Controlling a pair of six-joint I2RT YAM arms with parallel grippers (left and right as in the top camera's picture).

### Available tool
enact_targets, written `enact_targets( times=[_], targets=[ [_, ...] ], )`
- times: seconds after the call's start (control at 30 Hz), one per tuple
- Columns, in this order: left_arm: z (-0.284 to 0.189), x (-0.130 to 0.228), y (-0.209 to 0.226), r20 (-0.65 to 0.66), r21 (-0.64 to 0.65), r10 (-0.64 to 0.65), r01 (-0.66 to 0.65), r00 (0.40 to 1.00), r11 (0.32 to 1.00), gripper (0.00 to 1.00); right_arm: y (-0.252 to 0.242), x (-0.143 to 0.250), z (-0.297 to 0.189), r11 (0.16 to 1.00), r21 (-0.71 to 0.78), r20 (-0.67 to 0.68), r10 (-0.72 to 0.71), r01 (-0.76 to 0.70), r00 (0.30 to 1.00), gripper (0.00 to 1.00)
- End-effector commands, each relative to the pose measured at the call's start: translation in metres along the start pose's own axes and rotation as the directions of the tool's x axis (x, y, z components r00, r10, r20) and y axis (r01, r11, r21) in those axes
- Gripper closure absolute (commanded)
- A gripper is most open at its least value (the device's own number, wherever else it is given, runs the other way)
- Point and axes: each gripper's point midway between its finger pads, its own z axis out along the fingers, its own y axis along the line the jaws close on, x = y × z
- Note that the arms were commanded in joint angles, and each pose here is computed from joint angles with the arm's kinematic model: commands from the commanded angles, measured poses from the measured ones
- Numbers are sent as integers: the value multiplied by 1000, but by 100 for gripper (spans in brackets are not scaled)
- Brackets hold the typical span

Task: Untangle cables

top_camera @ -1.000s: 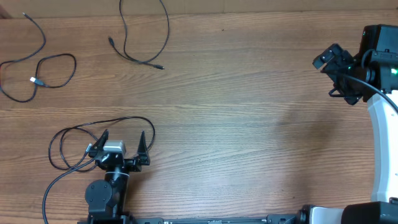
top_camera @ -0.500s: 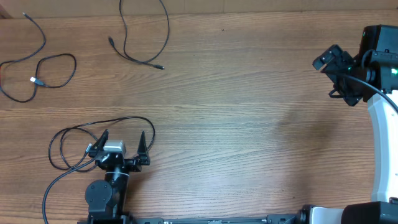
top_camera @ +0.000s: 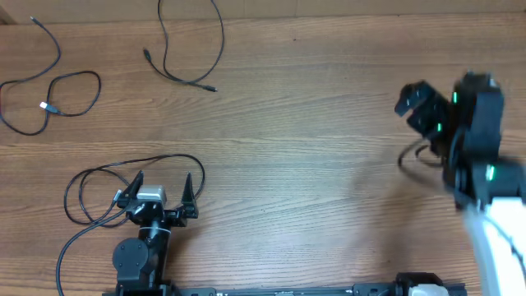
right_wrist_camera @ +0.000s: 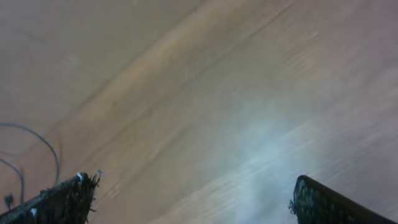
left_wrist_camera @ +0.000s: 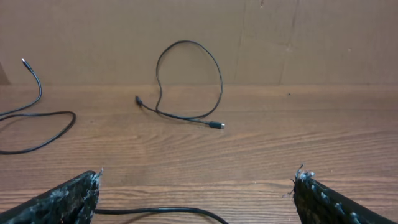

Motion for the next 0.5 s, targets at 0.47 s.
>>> enact_targets(
  times=[0.47],
  targets=[
    [0,2,1,2,-9,8,-8,1000,1000,0,-38,58,-66,908,-263,574,-125,327,809,0]
  ],
)
